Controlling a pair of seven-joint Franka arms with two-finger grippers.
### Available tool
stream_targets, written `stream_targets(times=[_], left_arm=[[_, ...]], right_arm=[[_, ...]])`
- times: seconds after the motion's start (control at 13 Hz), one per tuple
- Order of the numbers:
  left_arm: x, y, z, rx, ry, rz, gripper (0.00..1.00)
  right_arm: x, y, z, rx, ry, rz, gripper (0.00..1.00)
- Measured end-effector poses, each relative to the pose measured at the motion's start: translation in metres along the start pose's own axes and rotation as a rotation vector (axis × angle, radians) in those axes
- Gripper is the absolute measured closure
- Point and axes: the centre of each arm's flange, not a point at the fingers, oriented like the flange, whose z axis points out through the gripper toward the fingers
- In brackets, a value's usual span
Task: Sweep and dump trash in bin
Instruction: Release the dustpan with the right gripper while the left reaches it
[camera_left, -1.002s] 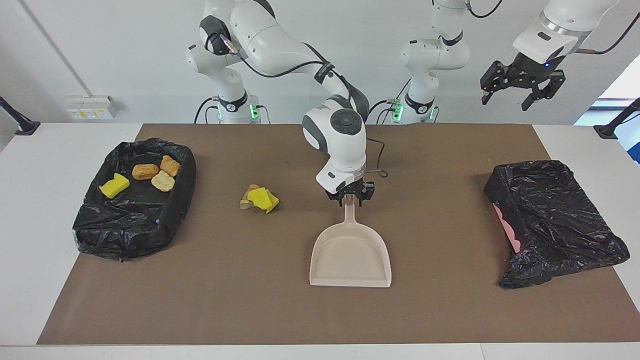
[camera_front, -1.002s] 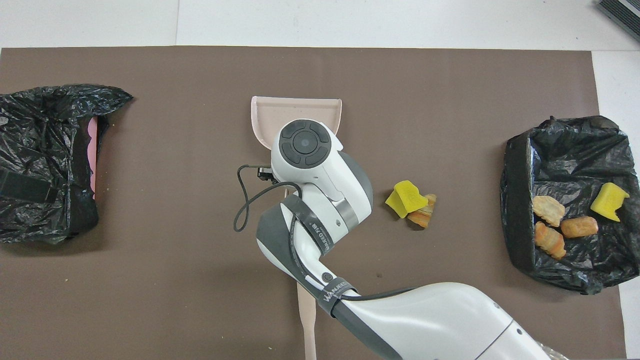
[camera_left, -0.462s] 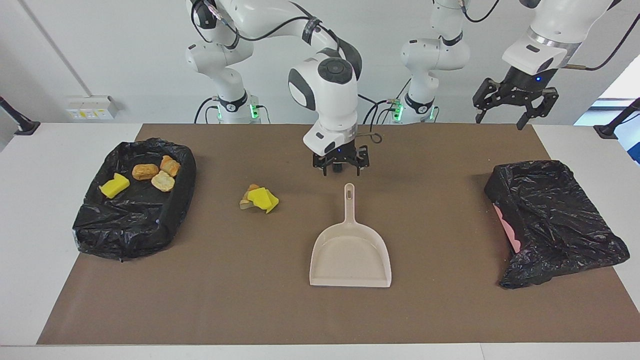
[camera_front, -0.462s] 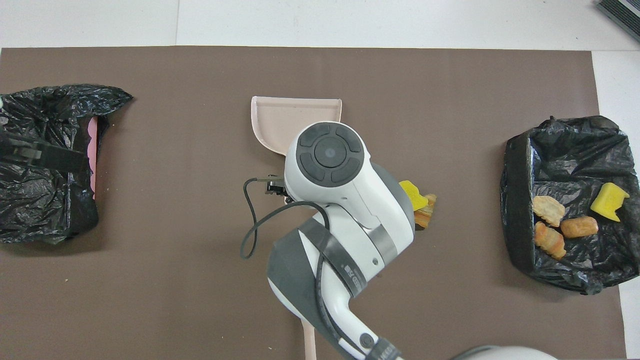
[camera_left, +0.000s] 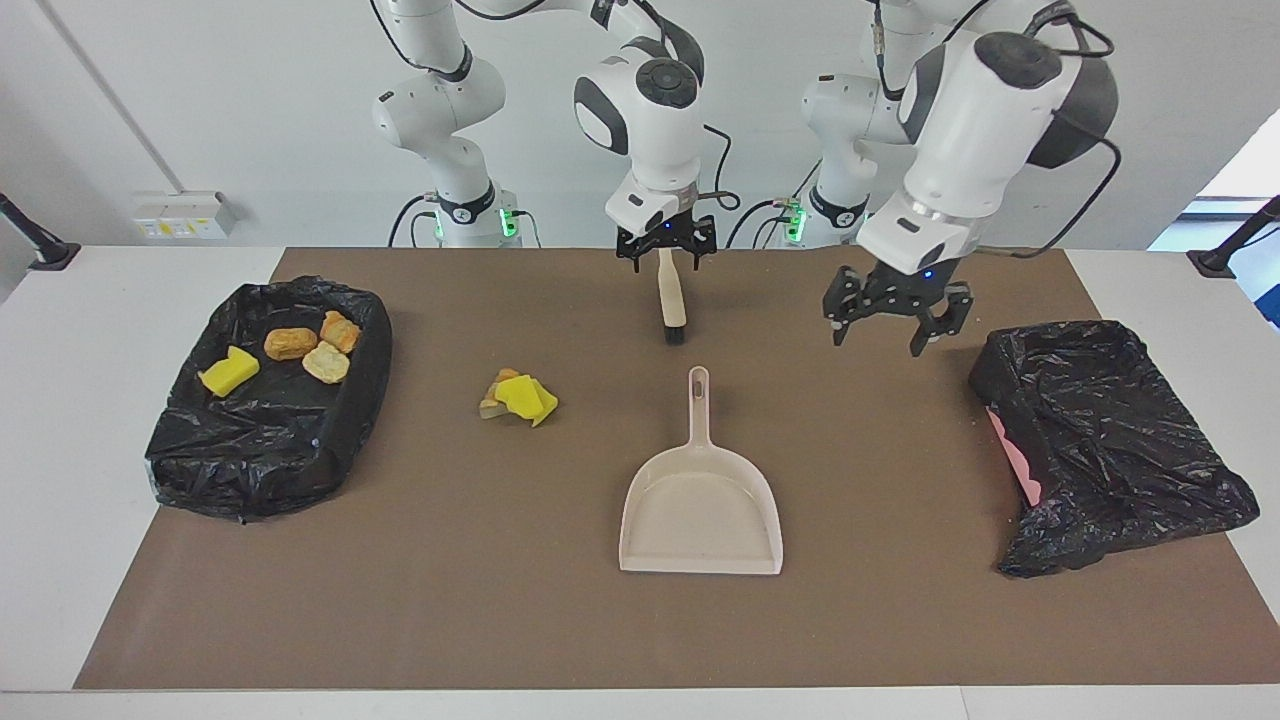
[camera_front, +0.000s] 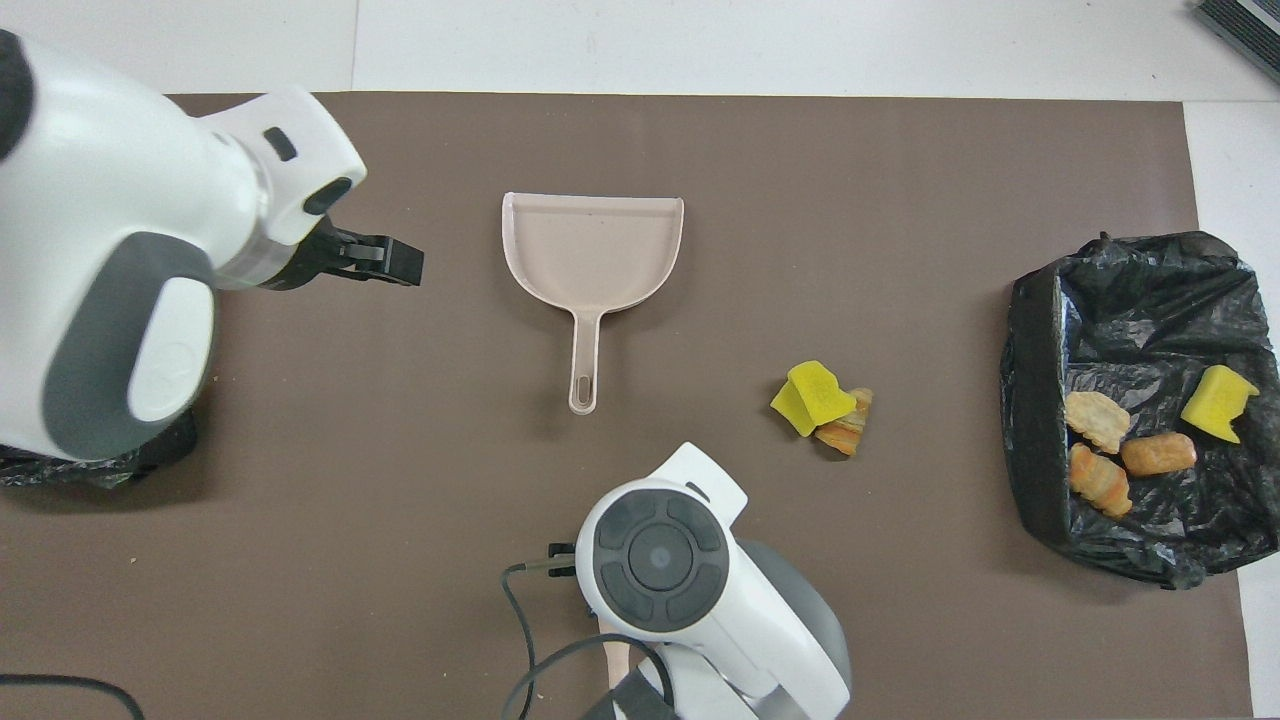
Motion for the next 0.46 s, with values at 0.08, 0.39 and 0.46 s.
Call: stream_targets(times=[0.08,0.39,0.46], left_arm=[[0.004,0.018,0.020,-0.006,0.015,0.013,0.00],[0.014,0.094,0.104,-0.034,0.055,-0.081,0.00],[0.013,0.107,0.122,-0.036,0.047,-0.088,0.00]], right_arm=[[-0.015,0.006,0.013,-0.004,-0.006,-0.005,0.00],[-0.065,0.010,0.060,-0.042,-0.034,-0.061,0.00],[-0.074,0.008,0.068,-0.035,-0.045,-0.066,0.00]])
